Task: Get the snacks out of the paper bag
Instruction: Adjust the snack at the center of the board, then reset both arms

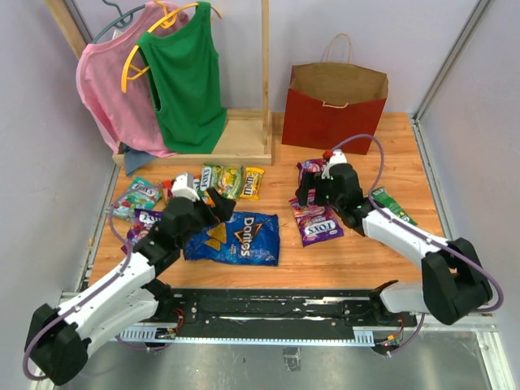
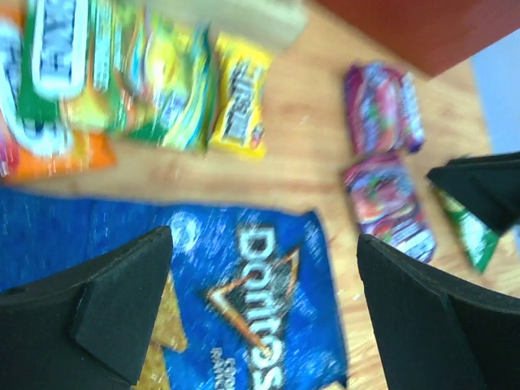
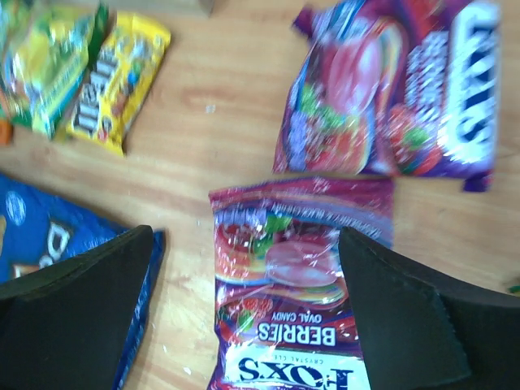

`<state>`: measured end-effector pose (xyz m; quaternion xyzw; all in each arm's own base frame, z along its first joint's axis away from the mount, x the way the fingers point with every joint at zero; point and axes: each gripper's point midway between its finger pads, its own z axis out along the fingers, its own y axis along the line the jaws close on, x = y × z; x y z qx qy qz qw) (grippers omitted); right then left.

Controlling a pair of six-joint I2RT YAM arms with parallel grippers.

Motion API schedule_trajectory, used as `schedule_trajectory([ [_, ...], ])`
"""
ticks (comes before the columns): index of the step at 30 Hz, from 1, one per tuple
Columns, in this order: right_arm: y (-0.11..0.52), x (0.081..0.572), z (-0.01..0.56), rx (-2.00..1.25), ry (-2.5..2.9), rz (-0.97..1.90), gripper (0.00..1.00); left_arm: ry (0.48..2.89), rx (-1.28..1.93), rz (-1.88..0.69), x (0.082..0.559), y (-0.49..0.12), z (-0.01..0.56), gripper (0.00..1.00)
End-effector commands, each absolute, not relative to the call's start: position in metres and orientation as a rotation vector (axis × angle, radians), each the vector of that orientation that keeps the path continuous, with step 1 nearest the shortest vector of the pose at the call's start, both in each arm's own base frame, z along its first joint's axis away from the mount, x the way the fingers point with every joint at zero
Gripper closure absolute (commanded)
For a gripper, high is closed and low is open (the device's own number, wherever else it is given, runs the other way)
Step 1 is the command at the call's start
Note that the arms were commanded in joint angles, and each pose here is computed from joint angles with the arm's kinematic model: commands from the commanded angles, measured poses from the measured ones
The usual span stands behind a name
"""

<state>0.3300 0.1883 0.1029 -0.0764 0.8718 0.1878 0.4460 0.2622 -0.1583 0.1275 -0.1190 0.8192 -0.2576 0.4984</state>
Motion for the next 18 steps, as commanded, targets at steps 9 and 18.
schedule_trajectory([
  [9,0.120,0.349,0.163,0.061,2.023,0.140,0.02,1.872,-0.292,-0.606,0.307,-0.094,0.248,0.00],
  [18,0.095,0.334,0.166,0.125,1.931,0.117,0.02,1.815,-0.384,-0.440,0.306,-0.046,0.253,0.00],
])
